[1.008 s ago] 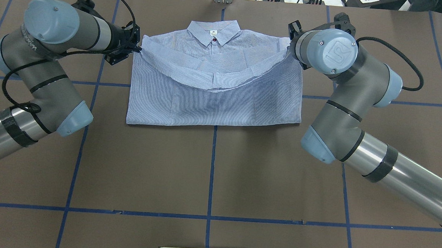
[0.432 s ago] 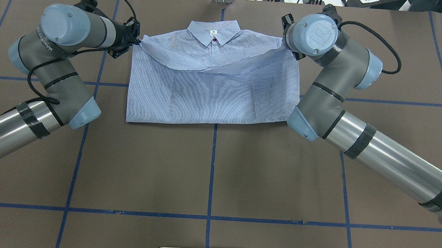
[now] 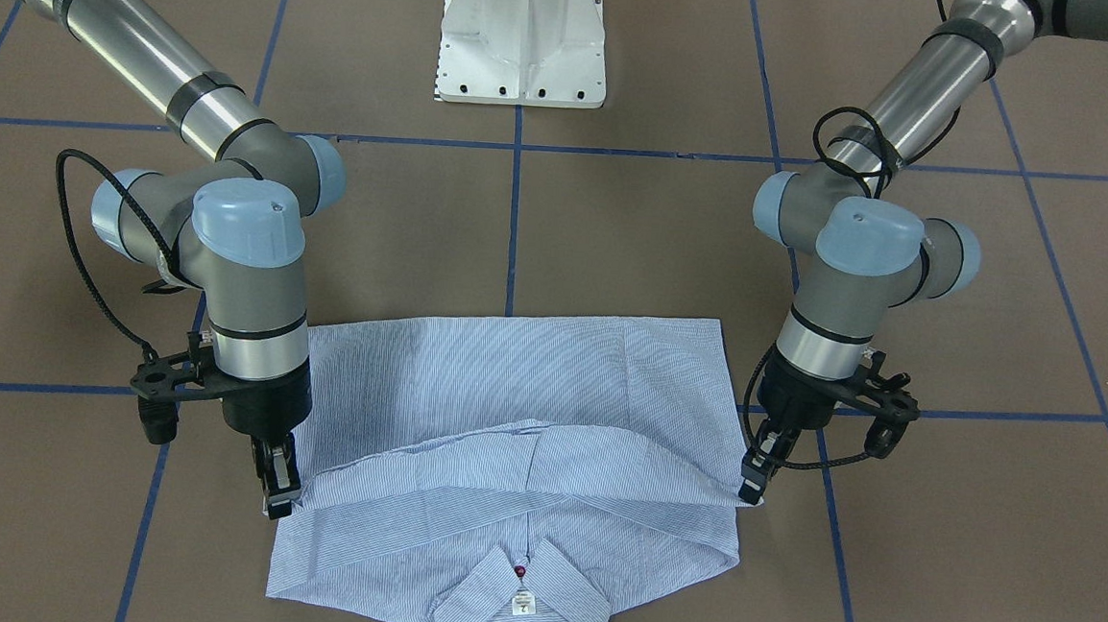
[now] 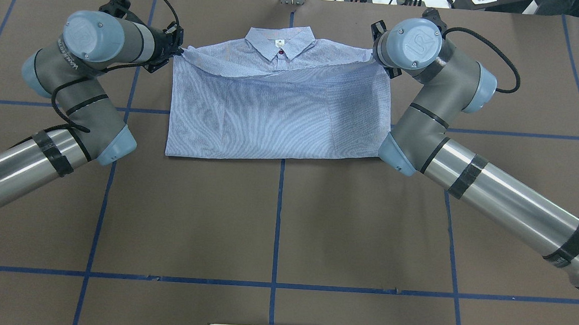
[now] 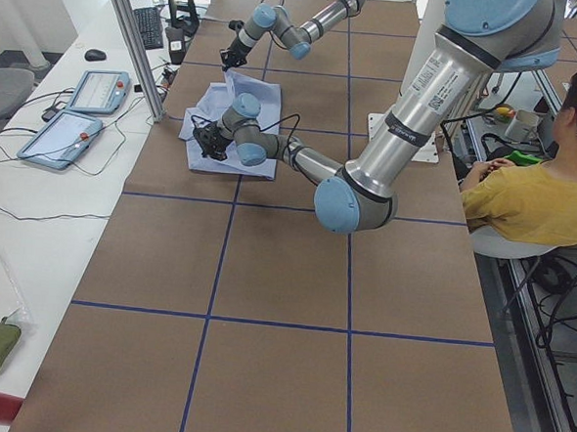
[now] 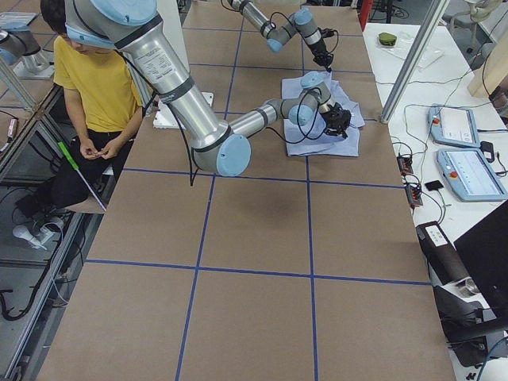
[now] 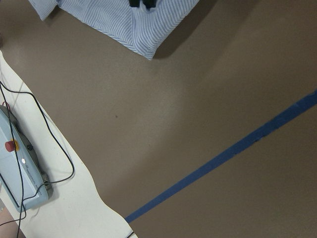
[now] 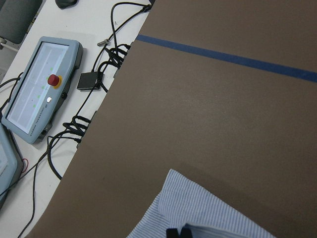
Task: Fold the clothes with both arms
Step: 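Lay the hem near the collar, open both grippers and raise them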
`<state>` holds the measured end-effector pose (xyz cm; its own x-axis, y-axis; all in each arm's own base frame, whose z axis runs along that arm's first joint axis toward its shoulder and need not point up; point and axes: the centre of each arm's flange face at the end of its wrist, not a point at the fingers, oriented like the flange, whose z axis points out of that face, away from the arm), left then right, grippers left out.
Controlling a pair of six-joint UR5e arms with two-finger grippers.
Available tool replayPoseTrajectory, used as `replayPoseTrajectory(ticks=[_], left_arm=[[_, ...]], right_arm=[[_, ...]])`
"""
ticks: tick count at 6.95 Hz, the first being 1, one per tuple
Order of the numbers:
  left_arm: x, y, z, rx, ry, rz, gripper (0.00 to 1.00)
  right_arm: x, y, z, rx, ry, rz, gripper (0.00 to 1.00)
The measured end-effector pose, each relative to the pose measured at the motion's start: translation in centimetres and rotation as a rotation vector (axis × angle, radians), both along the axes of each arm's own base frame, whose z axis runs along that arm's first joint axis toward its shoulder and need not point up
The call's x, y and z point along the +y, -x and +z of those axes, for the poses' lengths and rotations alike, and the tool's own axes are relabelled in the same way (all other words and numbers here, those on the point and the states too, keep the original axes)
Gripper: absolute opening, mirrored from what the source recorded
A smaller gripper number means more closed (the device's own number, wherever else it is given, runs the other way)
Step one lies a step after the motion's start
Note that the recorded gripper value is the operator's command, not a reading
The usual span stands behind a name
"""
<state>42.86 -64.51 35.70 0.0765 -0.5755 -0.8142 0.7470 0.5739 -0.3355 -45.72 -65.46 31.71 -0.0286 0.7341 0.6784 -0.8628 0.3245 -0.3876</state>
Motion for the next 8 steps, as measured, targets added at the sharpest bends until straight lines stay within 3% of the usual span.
replayPoseTrajectory(ticks=[1,2,4,7,8], left_arm=[[-1.1,-0.7,0.4,-0.035,-0.023,0.002,0.3],[-1.8,-1.0,1.1,-0.068,-0.045,0.003,0.36],[-2.7,-0.5,2.2,-0.114,-0.074,0.011,0.36],[-3.5,0.8,1.5,-0.113,-0.095,0.003,0.35],[-3.5,1.5,0.3,-0.096,-0.109,0.005,0.35]], right_arm=[[-0.8,0.6,0.5,0.005,0.004,-0.006,0.25],[-1.8,1.2,0.8,0.013,0.016,-0.009,0.28],[-3.2,1.4,2.5,0.029,0.036,-0.004,0.28],[-4.3,-0.1,4.5,0.023,0.048,0.006,0.3],[-4.4,-1.0,3.8,-0.003,0.048,-0.003,0.36]])
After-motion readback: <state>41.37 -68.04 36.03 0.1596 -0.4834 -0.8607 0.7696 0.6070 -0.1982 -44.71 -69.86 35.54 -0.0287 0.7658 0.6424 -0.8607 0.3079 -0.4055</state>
